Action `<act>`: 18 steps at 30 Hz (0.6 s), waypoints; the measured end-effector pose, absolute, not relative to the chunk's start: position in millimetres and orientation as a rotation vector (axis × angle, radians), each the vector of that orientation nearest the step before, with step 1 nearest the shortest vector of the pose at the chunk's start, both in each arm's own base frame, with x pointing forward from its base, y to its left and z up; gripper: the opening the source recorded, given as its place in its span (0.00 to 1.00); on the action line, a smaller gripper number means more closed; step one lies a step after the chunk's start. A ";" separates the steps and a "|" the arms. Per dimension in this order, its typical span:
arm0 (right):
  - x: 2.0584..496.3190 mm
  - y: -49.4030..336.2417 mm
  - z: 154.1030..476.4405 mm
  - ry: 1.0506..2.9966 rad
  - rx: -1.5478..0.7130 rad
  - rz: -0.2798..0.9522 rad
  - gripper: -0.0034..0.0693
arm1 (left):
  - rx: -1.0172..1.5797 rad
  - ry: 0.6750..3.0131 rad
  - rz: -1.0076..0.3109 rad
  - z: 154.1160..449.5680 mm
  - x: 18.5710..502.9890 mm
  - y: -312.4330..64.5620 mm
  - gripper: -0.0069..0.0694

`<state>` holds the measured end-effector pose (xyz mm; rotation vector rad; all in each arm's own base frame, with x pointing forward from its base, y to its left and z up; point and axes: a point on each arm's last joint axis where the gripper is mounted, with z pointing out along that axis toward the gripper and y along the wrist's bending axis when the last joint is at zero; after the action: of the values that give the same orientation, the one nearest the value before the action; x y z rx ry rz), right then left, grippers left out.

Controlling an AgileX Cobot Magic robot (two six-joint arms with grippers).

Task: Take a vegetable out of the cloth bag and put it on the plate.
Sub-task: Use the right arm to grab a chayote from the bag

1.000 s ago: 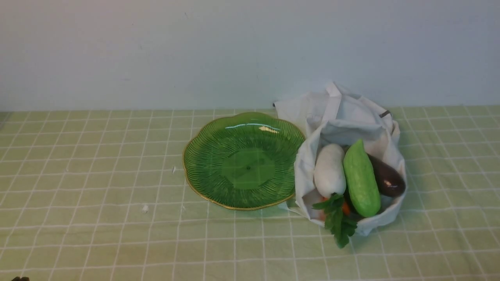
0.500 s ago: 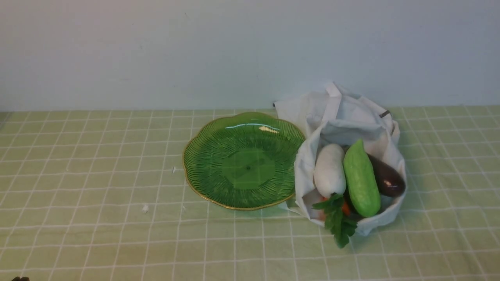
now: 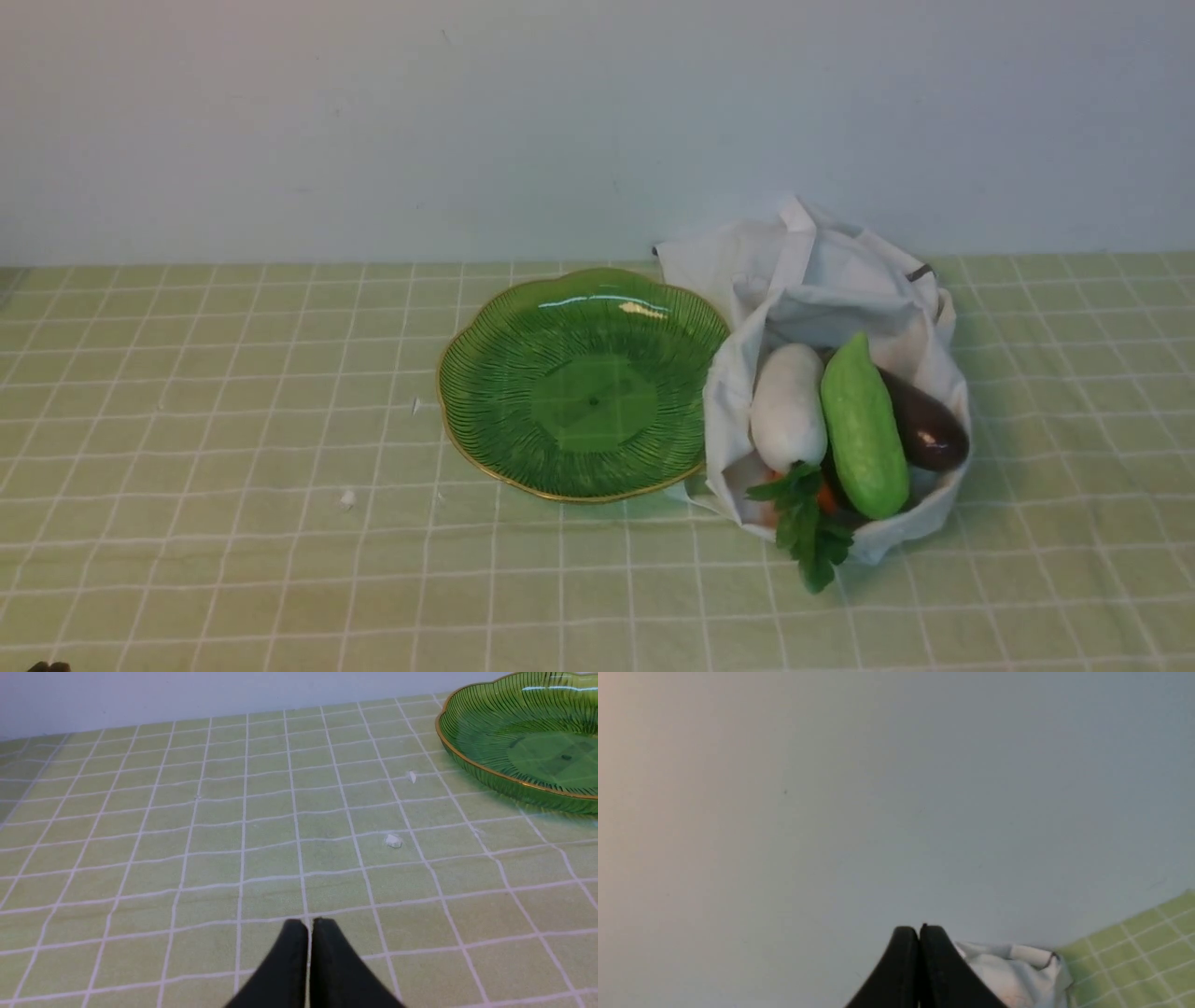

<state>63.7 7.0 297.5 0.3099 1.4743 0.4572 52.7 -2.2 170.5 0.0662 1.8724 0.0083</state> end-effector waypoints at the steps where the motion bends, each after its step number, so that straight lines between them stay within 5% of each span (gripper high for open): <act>1: 68.4 7.9 303.5 1.505 0.289 0.439 0.03 | 0.066 1.872 0.008 170.5 52.7 -2.2 0.08; 9: 165.8 23.2 289.8 2.302 0.160 0.432 0.03 | 0.066 1.872 0.008 170.5 52.7 -2.2 0.08; 18: 253.1 66.6 237.2 2.698 -0.044 0.511 0.05 | 0.066 1.872 0.008 170.5 52.7 -2.2 0.08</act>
<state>253.1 66.6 237.2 -0.0440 2.6982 0.5114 52.7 -2.2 170.5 0.0662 1.8724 0.0083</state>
